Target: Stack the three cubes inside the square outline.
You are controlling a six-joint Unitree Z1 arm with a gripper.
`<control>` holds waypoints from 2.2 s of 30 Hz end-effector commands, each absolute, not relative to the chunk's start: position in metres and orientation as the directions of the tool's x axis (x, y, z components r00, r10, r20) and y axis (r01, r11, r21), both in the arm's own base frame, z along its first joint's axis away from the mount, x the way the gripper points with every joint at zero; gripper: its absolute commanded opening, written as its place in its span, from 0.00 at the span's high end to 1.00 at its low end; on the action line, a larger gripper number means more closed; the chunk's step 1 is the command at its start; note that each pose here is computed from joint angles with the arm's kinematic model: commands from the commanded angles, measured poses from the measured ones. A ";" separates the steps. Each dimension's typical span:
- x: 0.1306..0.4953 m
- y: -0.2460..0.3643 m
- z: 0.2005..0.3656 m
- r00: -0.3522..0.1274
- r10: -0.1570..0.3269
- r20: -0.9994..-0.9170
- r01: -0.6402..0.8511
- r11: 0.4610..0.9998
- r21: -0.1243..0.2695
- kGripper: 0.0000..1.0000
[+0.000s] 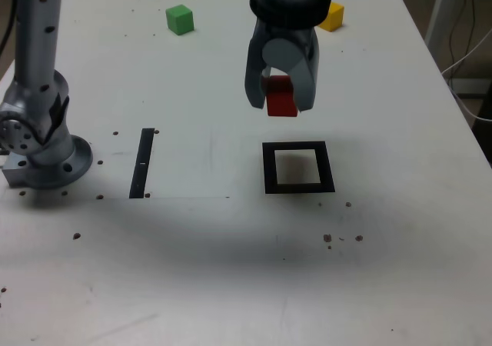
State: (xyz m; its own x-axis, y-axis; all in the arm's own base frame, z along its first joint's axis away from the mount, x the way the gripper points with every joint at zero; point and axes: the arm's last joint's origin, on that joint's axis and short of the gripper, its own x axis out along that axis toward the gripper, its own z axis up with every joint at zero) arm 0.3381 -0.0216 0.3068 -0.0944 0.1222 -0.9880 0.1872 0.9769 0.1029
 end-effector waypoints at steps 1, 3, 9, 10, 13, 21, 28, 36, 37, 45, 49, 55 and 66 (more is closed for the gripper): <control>0.339 -0.028 0.304 -0.097 0.118 -0.988 0.184 0.978 0.099 0.62; 0.340 -0.035 0.302 -0.097 0.113 -0.989 0.179 0.979 0.094 0.62; 0.348 -0.053 0.295 -0.096 0.083 -0.992 0.154 0.986 0.068 0.62; 0.350 -0.054 0.292 -0.100 0.079 -0.992 0.151 0.987 0.063 0.62; 0.355 -0.056 0.283 -0.118 0.070 -0.991 0.146 0.988 0.052 0.62; 0.358 -0.054 0.269 -0.154 0.071 -0.986 0.138 0.989 0.050 0.62; 0.360 -0.046 0.259 -0.167 0.070 -0.983 0.120 0.992 0.050 0.62; 0.363 -0.038 0.244 -0.166 0.063 -0.984 0.102 0.994 0.046 0.61; 0.363 -0.037 0.243 -0.164 0.062 -0.984 0.100 0.994 0.046 0.61; 0.363 -0.029 0.231 -0.173 0.054 -0.984 0.089 0.995 0.039 0.61; 0.363 -0.025 0.226 -0.170 0.049 -0.984 0.083 0.996 0.036 0.61; 0.365 -0.022 0.223 -0.161 0.042 -0.986 0.086 0.996 0.029 0.42; 0.365 -0.021 0.220 -0.153 0.029 -0.988 0.093 0.996 0.015 0.01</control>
State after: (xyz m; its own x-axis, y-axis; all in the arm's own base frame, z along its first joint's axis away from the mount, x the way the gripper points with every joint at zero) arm 0.3651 -0.0219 0.2215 -0.1497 0.0311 -0.9882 0.0936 0.9955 0.0171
